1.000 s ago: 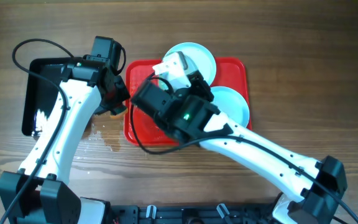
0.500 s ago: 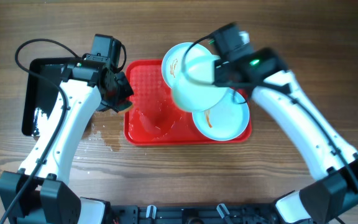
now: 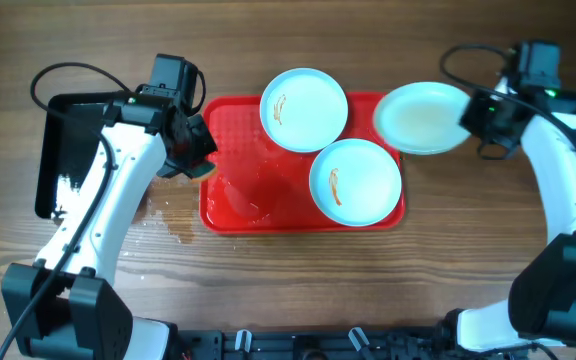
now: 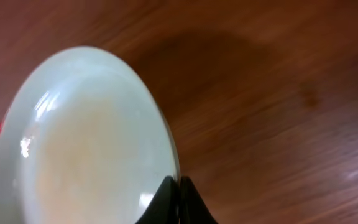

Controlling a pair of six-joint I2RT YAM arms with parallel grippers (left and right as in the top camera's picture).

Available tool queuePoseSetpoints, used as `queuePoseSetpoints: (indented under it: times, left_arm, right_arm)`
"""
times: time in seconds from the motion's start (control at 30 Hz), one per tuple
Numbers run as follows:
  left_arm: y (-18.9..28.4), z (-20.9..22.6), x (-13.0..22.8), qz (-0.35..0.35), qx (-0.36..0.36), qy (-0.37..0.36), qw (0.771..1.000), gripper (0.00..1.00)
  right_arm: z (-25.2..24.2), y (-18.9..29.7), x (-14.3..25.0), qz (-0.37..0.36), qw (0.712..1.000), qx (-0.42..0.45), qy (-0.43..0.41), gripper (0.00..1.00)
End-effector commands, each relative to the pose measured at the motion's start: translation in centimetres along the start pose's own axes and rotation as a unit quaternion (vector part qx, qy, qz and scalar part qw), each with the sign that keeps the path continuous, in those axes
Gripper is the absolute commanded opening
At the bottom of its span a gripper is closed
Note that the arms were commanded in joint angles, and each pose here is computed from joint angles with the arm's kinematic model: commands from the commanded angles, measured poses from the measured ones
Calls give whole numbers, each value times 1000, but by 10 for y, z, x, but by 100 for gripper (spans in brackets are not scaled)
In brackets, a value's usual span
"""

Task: Clean dirty plates on tray and stack at the side
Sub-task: 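Lift the left plate with the right gripper and place it right of tray, then move the right gripper back to the tray and grip the top plate's rim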

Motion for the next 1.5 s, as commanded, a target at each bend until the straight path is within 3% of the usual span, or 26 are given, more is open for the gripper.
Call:
queuePoseSetpoints:
  times: [0.0,0.1,0.17,0.23,0.27,0.3,0.33,0.5,0.63,0.7,0.97,1.1,1.2,1.47]
  left_arm:
    - [-5,1,0,7,-3,7,1000,4]
    - [-5,0,-1,5,0,7,1000,4]
    - [-5,-1,-1,3,2,7,1000,4]
    - [-5,-2,-2,2,4,7,1000,4]
    - [-5,-2,-2,1,4,7,1000,4]
    - [-5,-2,-2,1,5,7,1000,4]
    - [-5,-2,-2,1,5,7,1000,4]
    - [-5,-2,-2,1,4,-4,1000,4]
    - [-5,-2,-3,-1,7,-6,1000,4]
    - [-5,-4,-4,-3,10,-6,1000,4]
    - [-5,-5,-3,1,16,-7,1000,4]
    - [-5,-5,-3,0,18,-8,1000,4]
    - [-4,-6,-4,-1,22,-8,1000,4]
    - [-4,-6,-3,0,21,-8,1000,4]
  right_arm:
    - [-34,-12,12,-4,998,5,-62,4]
    - [-48,-19,16,-9,997,13,-80,4]
    - [-50,-19,17,-10,996,13,-91,12]
    - [-45,-19,16,-10,996,-13,-93,34]
    - [-42,-19,16,-9,995,-36,-93,61]
    - [-37,-19,15,-8,994,-64,-93,95]
    - [-33,-18,14,-9,992,-86,-92,100]
    - [-5,-7,6,-24,961,-270,-65,100]
    - [34,6,-2,-55,918,-392,11,100]
    - [66,10,1,-71,898,-423,95,100]
    - [168,23,10,-27,921,-310,232,100]
    - [190,37,-8,34,932,-213,290,100]
    - [201,33,-23,60,930,-200,301,100]
    - [216,8,-43,-4,928,-213,305,100]
Point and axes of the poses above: each gripper's point midway between its finger pads, its own y axis back along the fingers, its own z axis along the line the jaws close on, x = y × z, the point moved 9 cm from there along y, back along the fingers, and after that the axes turned 15 degrees about y, right-handed, at the moved point
